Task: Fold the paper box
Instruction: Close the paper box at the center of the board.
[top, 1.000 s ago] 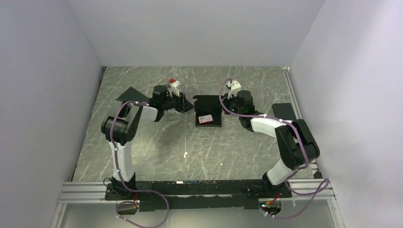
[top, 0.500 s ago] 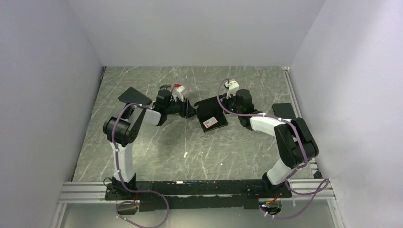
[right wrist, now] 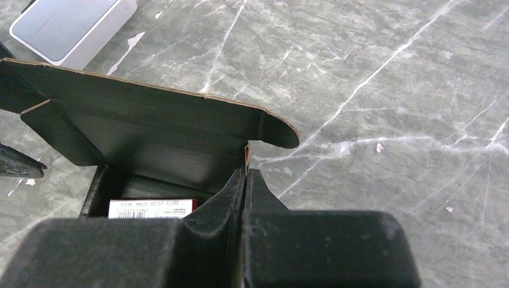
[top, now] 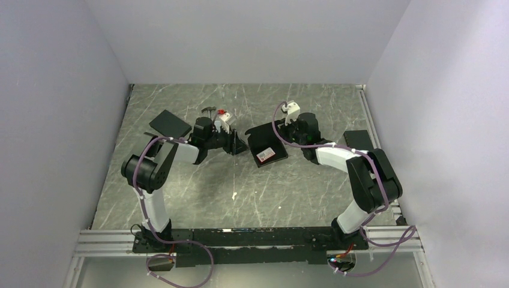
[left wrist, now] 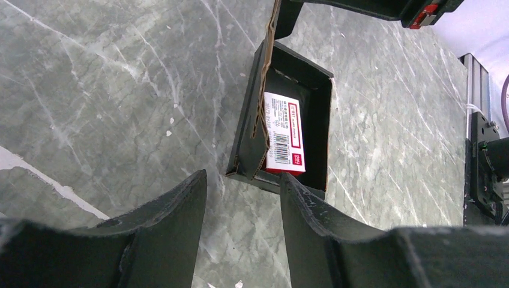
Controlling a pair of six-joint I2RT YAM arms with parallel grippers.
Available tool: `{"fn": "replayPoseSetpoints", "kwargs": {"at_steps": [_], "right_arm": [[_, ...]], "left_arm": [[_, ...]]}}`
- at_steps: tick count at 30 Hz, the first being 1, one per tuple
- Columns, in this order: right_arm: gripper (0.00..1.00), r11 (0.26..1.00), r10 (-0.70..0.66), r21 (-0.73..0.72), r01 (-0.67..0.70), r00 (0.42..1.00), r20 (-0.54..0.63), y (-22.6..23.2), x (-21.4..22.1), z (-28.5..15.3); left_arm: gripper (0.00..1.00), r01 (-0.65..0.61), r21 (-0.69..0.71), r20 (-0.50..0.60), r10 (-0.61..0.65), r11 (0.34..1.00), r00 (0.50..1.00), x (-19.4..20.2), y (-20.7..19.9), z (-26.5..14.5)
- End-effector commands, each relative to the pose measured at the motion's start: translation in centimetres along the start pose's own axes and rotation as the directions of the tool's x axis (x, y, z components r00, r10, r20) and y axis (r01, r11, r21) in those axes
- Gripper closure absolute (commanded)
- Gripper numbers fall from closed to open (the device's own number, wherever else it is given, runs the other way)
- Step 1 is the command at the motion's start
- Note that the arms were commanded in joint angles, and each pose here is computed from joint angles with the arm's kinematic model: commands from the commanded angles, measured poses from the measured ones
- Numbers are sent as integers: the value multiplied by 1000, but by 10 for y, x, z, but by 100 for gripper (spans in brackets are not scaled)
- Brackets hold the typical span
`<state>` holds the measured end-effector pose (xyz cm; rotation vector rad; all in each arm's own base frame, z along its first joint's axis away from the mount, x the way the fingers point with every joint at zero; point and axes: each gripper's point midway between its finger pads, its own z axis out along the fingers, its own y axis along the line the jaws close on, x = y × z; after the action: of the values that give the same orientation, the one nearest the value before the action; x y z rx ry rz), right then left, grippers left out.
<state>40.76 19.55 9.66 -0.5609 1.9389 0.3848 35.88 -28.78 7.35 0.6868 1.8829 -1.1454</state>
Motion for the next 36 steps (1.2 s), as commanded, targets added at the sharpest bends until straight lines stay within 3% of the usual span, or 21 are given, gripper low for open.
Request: {"fn": "replayPoseSetpoints", "kwargs": {"at_steps": [1, 10, 19, 23, 36], "right_arm": [[100, 998, -36, -42, 38, 997, 62, 6, -21, 3], [100, 998, -41, -44, 44, 998, 55, 6, -19, 5], [100, 995, -64, -76, 68, 996, 57, 11, -19, 4], [100, 992, -70, -99, 75, 996, 55, 15, -17, 4], [100, 998, -38, -39, 40, 998, 41, 5, -15, 8]], "left_arm": [[47, -103, 55, 44, 101, 993, 994, -24, -10, 5], [49, -119, 96, 68, 113, 988, 991, -35, -21, 3], [50, -129, -69, 91, 135, 989, 987, -35, 2, -34], [52, -138, -96, 41, 143, 986, 989, -29, 14, -33], [61, -126, 43, 13, 125, 991, 992, -20, -4, 2]]}}
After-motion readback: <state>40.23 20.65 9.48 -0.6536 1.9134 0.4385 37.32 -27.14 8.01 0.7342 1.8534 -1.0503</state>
